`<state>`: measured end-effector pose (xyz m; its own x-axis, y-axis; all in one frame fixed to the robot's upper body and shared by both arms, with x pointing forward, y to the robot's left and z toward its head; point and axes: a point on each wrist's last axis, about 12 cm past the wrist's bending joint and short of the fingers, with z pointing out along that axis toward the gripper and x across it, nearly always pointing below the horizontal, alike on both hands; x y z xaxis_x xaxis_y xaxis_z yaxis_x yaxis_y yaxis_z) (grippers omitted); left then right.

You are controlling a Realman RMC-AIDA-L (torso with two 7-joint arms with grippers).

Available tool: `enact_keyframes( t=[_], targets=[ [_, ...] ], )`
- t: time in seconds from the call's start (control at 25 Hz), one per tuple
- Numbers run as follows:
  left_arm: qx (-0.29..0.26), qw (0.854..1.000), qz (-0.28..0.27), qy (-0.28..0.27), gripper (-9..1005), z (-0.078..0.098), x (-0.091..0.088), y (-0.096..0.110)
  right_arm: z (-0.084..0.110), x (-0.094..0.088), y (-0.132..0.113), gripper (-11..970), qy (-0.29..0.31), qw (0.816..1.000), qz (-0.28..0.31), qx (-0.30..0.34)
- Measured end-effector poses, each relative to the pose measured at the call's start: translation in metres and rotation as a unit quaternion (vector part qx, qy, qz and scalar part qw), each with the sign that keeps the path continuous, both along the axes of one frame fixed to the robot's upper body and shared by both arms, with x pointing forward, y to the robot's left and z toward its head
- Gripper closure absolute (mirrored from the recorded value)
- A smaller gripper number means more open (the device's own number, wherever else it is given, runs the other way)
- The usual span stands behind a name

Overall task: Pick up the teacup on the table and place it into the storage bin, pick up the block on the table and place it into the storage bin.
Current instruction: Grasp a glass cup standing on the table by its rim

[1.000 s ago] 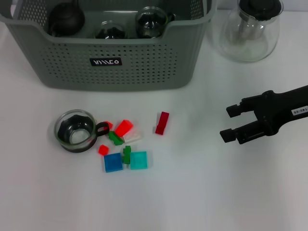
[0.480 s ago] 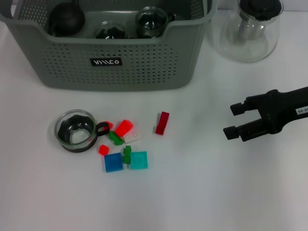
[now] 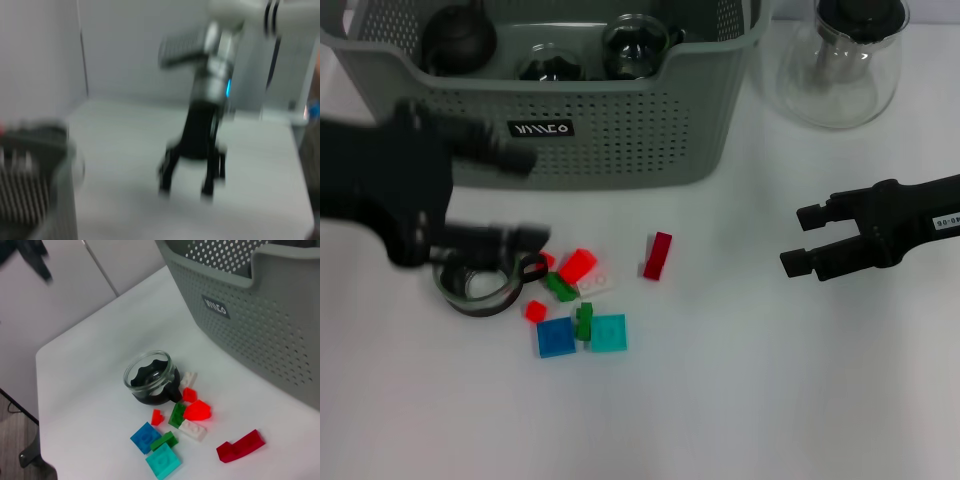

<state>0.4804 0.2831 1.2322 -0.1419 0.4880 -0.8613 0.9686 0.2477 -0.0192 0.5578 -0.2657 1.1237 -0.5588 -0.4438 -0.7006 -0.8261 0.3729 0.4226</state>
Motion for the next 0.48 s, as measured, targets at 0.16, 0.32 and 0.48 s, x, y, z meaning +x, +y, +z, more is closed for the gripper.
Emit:
enact_keyframes(
  t=[0.16,0.32,0.48],
  targets=[
    [0.106,0.993,0.010,0.047,325,-0.022,0.005,-0.010,0.000,0.001,0.002,29,-0.002,1.000,-0.002,0.000],
    [0.199,0.977,0.022,0.073,325,-0.038,0.016,-0.025,-0.001,0.001,0.003,29,-0.002,1.000,-0.001,0.001],
    [0.266,0.961,0.029,0.072,324,-0.049,0.023,-0.039,-0.002,0.001,0.003,29,0.000,1.000,-0.001,0.002]
  ],
)
